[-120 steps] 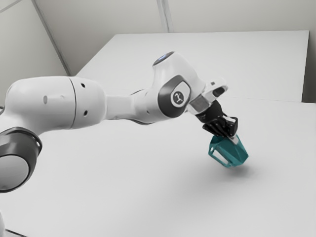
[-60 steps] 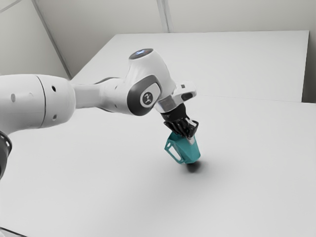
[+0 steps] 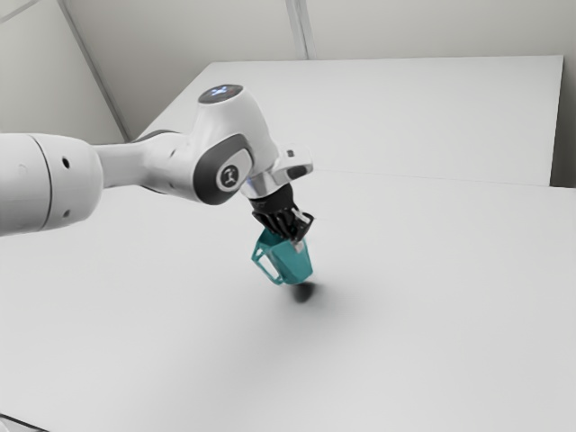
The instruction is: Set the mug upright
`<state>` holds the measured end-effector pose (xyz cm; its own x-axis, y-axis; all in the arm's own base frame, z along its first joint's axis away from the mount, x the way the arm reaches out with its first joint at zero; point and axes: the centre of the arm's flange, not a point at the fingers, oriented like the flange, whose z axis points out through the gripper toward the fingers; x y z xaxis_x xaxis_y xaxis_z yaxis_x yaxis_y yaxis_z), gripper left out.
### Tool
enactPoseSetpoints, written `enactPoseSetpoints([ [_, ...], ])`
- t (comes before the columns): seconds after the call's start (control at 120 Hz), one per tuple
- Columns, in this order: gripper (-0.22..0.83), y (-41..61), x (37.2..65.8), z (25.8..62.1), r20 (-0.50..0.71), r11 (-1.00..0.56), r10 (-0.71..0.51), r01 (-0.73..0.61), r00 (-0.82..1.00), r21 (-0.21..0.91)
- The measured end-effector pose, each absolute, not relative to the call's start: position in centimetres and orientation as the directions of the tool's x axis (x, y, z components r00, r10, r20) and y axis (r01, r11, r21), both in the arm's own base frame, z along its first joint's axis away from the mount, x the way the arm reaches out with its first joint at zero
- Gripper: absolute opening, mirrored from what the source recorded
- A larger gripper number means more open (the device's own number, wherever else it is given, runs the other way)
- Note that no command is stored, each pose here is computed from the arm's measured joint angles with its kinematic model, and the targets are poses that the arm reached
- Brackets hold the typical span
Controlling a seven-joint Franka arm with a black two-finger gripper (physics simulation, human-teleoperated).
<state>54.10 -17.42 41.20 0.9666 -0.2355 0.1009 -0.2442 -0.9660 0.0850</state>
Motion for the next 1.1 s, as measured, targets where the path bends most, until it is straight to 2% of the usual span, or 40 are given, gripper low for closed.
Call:
enactPoseSetpoints([
  [0.533,-0.17,-9.7,54.7,40.0,0.060,-0.986,-0.166,-0.166,0.984,-0.006],
  [0.817,-0.17,-10.8,54.9,39.2,0.063,-0.980,-0.196,-0.192,0.979,-0.060],
  [1.1,-0.17,-10.4,54.1,37.7,0.049,-0.986,-0.161,-0.158,0.986,-0.059],
])
